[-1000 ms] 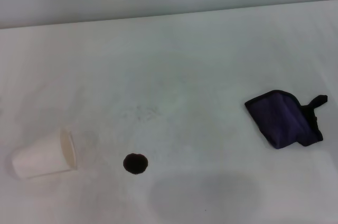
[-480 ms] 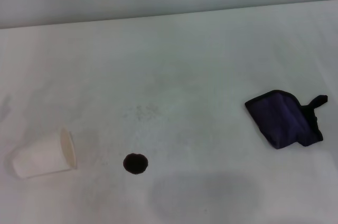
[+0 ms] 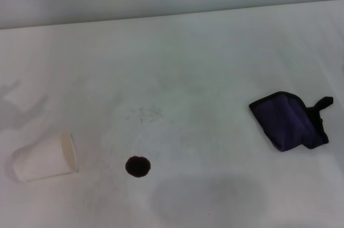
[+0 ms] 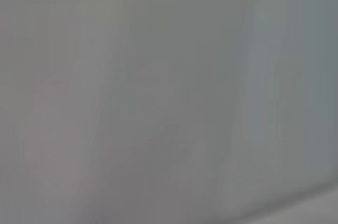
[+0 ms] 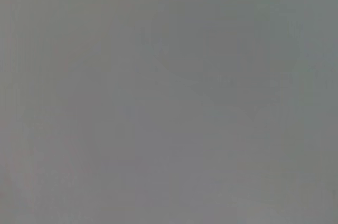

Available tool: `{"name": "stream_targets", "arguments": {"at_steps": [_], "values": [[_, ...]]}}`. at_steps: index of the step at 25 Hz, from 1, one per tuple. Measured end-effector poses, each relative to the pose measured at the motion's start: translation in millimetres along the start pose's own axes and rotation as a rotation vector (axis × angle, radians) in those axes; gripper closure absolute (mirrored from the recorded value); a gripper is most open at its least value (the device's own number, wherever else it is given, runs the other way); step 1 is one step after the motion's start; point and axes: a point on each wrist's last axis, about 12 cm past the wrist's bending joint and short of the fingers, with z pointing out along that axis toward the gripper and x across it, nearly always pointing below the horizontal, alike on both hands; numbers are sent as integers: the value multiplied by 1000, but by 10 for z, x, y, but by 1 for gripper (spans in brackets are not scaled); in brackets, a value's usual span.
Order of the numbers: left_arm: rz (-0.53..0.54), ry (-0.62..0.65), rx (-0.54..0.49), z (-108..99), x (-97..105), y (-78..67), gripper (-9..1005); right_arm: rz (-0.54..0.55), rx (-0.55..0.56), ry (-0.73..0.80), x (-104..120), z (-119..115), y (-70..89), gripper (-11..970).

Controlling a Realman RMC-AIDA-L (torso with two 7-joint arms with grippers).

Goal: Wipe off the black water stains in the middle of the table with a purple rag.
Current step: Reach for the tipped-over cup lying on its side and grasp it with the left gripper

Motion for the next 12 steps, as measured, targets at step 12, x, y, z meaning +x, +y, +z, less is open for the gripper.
{"name": "stream_targets", "arguments": {"at_steps": [12], "values": [[246,518,307,363,-660,-191,119,7,-33,10,22,38,82,523]]}}
